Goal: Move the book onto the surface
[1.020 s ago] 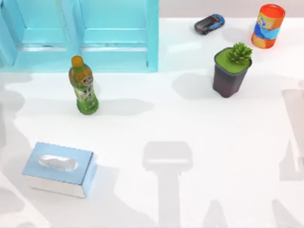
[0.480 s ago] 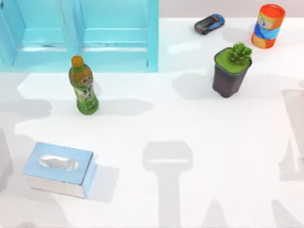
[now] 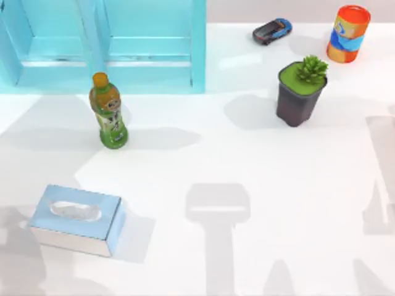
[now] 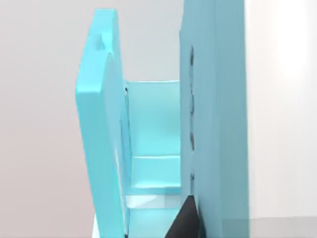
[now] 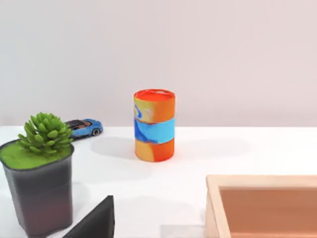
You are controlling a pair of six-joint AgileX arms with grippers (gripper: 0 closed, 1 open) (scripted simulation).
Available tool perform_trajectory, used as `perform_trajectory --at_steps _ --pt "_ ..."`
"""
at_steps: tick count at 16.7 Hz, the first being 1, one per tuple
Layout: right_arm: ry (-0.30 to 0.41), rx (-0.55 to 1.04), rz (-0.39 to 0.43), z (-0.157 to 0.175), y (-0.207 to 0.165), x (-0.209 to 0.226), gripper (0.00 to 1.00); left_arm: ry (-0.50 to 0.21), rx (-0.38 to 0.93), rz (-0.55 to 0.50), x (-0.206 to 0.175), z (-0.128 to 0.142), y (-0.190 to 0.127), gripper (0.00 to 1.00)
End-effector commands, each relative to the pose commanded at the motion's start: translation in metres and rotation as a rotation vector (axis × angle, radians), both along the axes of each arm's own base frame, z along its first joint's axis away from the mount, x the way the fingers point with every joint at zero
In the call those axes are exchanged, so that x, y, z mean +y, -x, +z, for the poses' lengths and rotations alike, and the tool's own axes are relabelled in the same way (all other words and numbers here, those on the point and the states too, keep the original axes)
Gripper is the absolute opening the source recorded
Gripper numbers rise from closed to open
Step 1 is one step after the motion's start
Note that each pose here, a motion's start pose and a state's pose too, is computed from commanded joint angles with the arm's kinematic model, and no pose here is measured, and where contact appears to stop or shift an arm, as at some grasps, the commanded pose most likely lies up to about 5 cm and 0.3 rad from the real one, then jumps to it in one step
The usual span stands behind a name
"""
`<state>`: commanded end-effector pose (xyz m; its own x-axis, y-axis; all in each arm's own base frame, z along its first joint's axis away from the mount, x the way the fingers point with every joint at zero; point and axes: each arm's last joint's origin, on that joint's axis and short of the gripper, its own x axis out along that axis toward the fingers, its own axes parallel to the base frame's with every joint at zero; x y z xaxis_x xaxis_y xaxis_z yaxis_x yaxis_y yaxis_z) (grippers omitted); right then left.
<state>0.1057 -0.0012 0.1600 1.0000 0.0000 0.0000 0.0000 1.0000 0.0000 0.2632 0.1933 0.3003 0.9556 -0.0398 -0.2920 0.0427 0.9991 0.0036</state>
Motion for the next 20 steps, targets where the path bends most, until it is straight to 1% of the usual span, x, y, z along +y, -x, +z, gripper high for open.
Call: perform_trajectory --at_steps 7,9,11,13,15,17,20 --pt "0.0 0.0 0.0 0.0 0.0 0.0 1.0 0.003 0.002 -0.007 -0.003 0.0 -0.001 0.0" --pt "0.0 0.0 0.0 0.0 0.0 0.0 1.0 0.029 0.003 -0.005 -0.014 0.001 -0.009 0.0" --pt "0.0 0.0 0.0 0.0 0.0 0.0 1.0 0.08 0.004 0.0 -0.033 0.003 -0.022 0.0" --pt "0.0 0.0 0.0 0.0 0.0 0.0 1.0 0.154 0.006 0.011 -0.06 0.004 -0.038 0.0" --pt "0.0 0.0 0.0 0.0 0.0 0.0 1.0 0.249 0.007 0.026 -0.095 0.005 -0.054 0.0" --pt "0.0 0.0 0.0 0.0 0.0 0.0 1.0 0.368 0.009 0.046 -0.137 0.005 -0.067 0.0" --pt "0.0 0.0 0.0 0.0 0.0 0.0 1.0 0.579 0.021 0.086 -0.211 0.0 -0.075 0.0"
